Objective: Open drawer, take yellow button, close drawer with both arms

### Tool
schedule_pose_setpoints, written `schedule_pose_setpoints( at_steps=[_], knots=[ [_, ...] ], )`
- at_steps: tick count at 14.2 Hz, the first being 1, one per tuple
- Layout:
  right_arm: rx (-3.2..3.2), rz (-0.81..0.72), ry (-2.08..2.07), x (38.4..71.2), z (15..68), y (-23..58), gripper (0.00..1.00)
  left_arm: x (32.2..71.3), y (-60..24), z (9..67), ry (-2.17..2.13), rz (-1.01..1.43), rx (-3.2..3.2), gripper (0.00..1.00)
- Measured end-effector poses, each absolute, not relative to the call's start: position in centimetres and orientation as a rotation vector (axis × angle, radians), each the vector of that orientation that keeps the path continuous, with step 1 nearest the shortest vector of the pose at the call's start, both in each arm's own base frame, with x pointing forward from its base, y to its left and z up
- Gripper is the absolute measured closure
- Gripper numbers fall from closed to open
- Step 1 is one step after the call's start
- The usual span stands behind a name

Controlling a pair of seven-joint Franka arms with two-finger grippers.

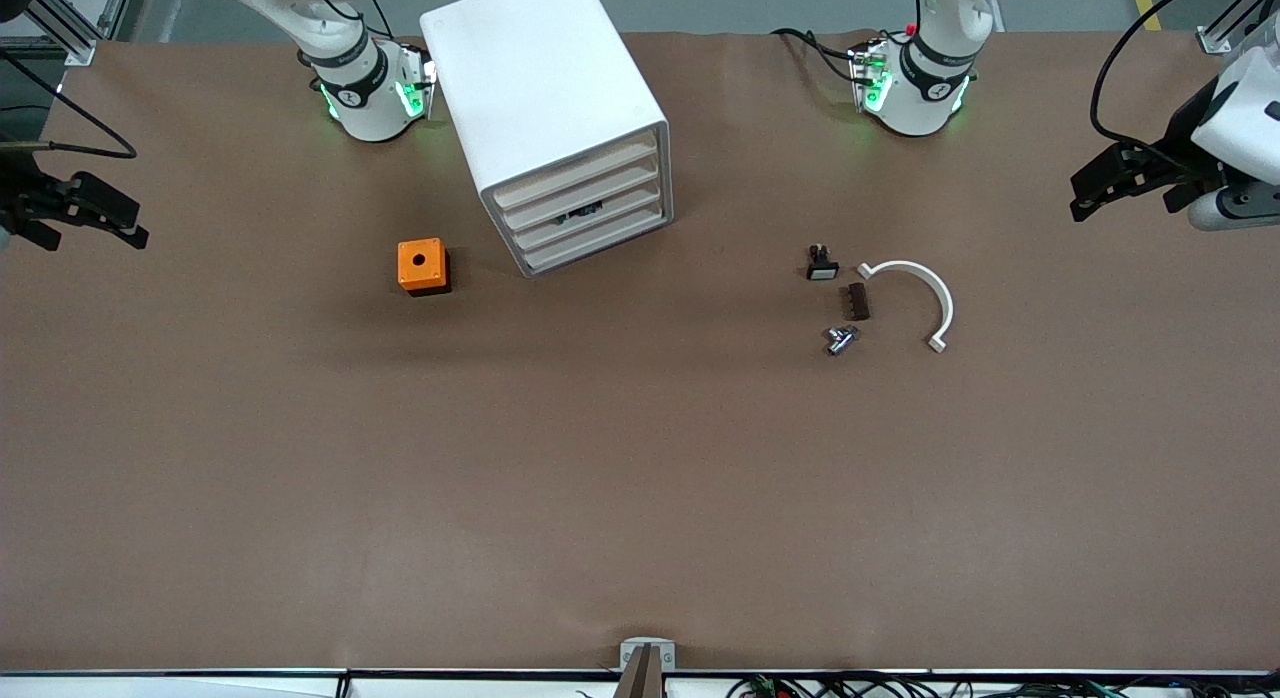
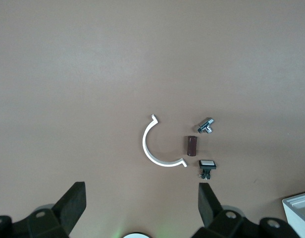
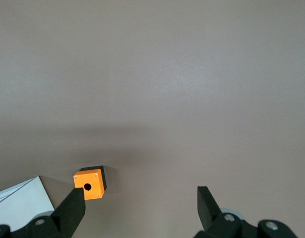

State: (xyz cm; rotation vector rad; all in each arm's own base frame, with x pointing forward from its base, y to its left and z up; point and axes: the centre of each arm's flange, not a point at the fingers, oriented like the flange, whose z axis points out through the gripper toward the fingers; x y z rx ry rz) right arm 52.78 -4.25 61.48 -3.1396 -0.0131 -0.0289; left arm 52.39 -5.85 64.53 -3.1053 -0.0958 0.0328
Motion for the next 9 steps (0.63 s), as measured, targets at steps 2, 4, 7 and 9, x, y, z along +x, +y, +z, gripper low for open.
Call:
schedule_pose_setpoints(
  at_steps=[2,4,7,9],
  knots=[
    [-3.135,-0.029,-0.013,52.8,61.5,-4.2,0.0,52.4,-5.8,64.5,-0.096,0.033,-3.105,0.0],
    [-3.123,-0.03,-0.011,52.8,61.5,-4.1,0.0,52.4,-5.8,64.6,-0.096,0.032,-3.105,0.0],
    [-3.12,-0.032,-0.011,52.8,61.5,-4.0,0.0,52.9,-6.0,63.6,-0.092,0.066,-3.104,0.0],
    [-3.12,-0.032,-0.011,52.7,61.5,-4.0,0.0,54.2,-6.1,61.1,-0.085,0.14,-3.101,0.0]
  ],
)
